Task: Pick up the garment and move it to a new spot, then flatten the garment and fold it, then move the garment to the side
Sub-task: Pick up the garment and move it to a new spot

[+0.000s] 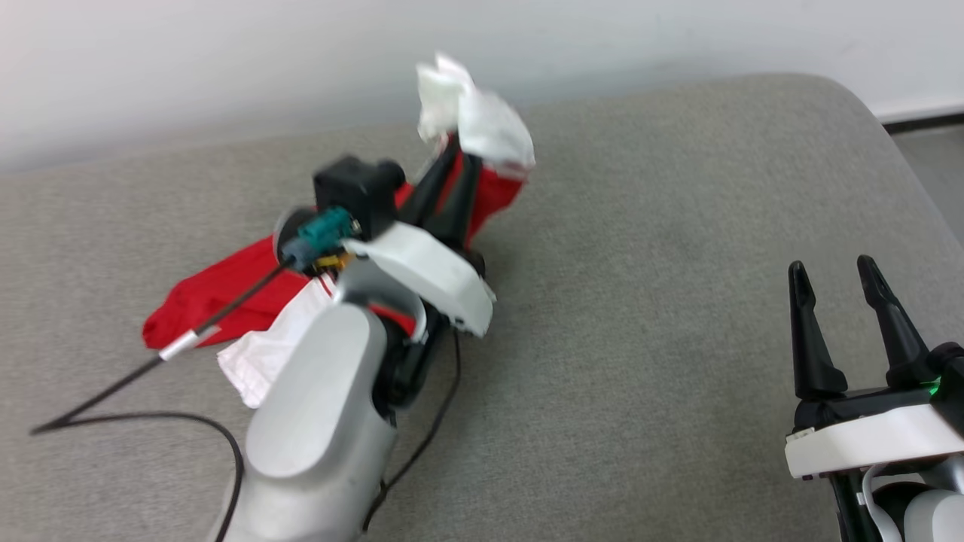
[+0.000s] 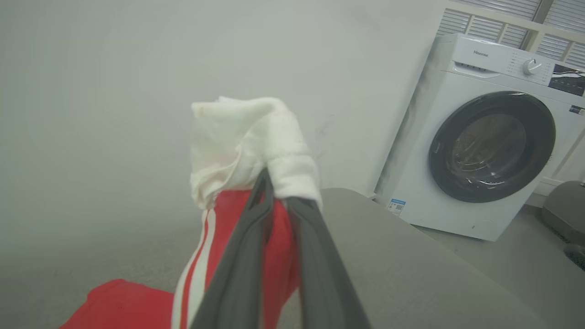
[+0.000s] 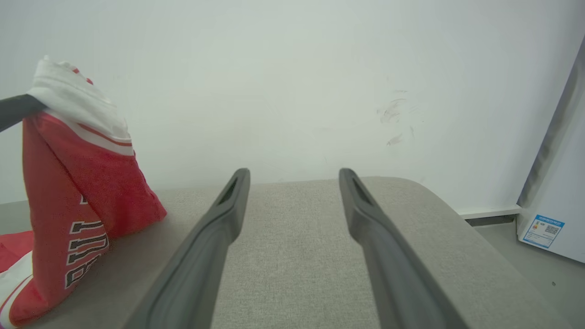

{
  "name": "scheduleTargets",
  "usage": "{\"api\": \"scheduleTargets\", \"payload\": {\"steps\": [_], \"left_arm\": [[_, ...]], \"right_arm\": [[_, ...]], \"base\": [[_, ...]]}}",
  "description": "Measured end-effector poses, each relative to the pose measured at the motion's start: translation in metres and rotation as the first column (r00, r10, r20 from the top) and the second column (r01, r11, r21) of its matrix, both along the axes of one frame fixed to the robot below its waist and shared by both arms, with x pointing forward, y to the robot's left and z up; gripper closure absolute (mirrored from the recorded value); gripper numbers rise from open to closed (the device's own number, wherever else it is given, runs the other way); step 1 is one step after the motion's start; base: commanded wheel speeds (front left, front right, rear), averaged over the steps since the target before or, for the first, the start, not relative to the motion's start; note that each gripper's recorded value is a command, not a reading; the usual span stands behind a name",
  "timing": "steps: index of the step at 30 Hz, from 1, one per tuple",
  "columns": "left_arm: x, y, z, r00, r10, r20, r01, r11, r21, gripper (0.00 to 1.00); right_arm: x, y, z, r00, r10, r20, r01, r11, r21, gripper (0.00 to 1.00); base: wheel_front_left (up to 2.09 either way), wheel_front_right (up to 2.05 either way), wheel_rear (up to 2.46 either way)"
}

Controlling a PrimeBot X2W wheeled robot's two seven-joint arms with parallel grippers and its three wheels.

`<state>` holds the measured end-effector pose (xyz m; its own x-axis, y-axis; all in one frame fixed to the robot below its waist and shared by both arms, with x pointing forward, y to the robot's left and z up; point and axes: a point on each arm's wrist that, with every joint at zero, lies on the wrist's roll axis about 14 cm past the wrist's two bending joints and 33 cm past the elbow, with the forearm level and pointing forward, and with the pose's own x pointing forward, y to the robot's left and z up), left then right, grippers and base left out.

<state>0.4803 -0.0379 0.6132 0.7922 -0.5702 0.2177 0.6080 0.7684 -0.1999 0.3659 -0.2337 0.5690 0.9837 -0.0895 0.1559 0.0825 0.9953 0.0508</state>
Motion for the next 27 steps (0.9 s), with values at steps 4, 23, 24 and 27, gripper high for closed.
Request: {"api": "scheduleTargets", "payload": {"steps": [4, 23, 24, 27], "left_arm": [[-0.006, -0.018, -0.052, 0.992, -0.043, -0.118, 0.049, 0.998, 0.048, 1.0], [-0.072, -0.048, -0.118, 0.956, -0.217, -0.196, 0.233, 0.971, 0.06, 0.0], [-0.072, -0.044, -0.11, 0.965, -0.197, -0.173, 0.209, 0.976, 0.056, 0.0], [-0.066, -0.026, -0.087, 0.988, -0.11, -0.113, 0.115, 0.993, 0.037, 0.0]], "right_arm": [[0.001, -0.006, -0.011, 0.999, -0.019, -0.029, 0.019, 1.0, 0.005, 0.0], [0.02, 0.004, -0.033, 0.998, 0.015, -0.068, -0.013, 1.0, 0.023, 0.0], [0.02, 0.006, -0.032, 0.997, 0.022, -0.069, -0.02, 0.999, 0.025, 0.0], [0.017, 0.012, -0.029, 0.997, 0.042, -0.066, -0.04, 0.999, 0.027, 0.0]], "base": [[0.0, 0.0, 0.0], [0.0, 0.0, 0.0], [0.0, 0.0, 0.0], [0.0, 0.0, 0.0]]}}
